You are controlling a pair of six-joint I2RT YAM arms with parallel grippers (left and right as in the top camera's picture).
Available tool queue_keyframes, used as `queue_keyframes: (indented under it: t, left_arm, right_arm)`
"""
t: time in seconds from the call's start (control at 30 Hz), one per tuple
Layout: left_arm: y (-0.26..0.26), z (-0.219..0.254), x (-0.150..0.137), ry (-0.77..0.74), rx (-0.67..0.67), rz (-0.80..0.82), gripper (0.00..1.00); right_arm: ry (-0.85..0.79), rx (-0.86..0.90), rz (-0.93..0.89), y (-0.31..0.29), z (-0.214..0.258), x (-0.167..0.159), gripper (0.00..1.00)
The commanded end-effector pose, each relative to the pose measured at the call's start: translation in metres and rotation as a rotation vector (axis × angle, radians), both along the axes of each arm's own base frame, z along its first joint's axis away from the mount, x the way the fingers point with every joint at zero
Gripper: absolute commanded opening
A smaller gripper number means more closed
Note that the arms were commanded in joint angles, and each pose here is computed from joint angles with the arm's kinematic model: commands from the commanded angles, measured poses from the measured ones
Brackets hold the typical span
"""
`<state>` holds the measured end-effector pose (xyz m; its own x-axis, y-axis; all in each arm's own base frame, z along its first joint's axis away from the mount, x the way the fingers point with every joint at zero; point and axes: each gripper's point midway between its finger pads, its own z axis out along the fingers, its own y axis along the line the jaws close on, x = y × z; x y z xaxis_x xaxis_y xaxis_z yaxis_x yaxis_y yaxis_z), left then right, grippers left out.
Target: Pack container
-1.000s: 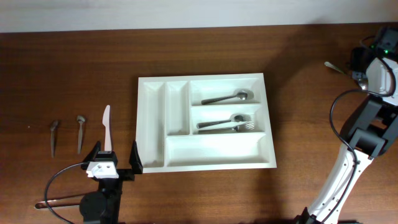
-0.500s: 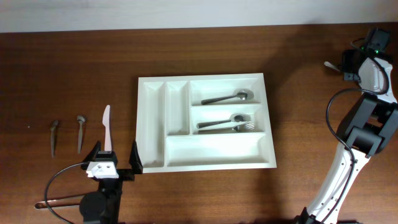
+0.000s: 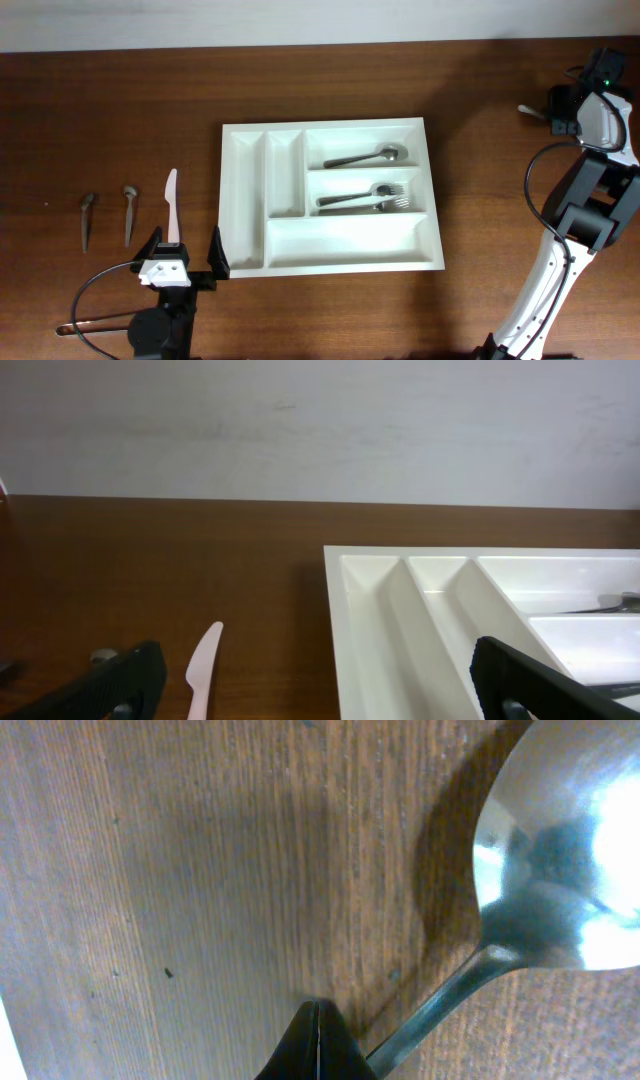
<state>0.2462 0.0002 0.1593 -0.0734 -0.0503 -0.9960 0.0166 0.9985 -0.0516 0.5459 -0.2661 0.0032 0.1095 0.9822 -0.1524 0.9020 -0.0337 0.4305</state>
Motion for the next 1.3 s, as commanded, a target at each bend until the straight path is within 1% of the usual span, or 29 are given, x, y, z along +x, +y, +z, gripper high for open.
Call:
queue_keyframes:
  t: [0.0,0.23,0.47,0.87,0.93,1.0,1.1,1.17,1.27]
  left_arm:
    - [0.003,-0.002,0.000,0.001,-0.005,0.017,0.99]
    - [0.003,-0.002,0.000,0.001,-0.005,0.017,0.99]
    - [0.003,-0.002,0.000,0.001,-0.005,0.017,0.99]
    - [0.003,-0.002,0.000,0.001,-0.005,0.017,0.99]
    - [0.003,-0.002,0.000,0.001,-0.005,0.017,0.99]
    - [0.003,-0.002,0.000,0.001,-0.005,0.017,0.99]
    - [0.003,-0.002,0.000,0.001,-0.005,0.017,0.99]
    - [0.003,-0.002,0.000,0.001,-0.005,0.017,0.99]
    - [0.003,-0.002,0.000,0.001,-0.005,0.017,0.99]
  right_arm:
    - [0.060,0.015,0.008,0.005,-0.011,-0.012,0.04]
    - [0.171,0.064,0.008,0.016,-0.022,-0.038,0.04]
    - [0.325,0.032,0.024,0.015,-0.028,-0.071,0.04]
    - [0.402,0.062,0.030,0.023,-0.030,-0.089,0.04]
    - [0.393,0.058,0.029,0.022,-0.030,-0.087,0.04]
    - [0.360,0.051,0.031,0.020,-0.028,-0.079,0.06]
    - [0.314,0.050,0.034,0.018,-0.021,-0.069,0.07]
    - [0.273,0.031,0.034,0.014,-0.012,-0.058,0.07]
    - [0.188,-0.033,0.072,0.002,0.015,-0.035,0.07]
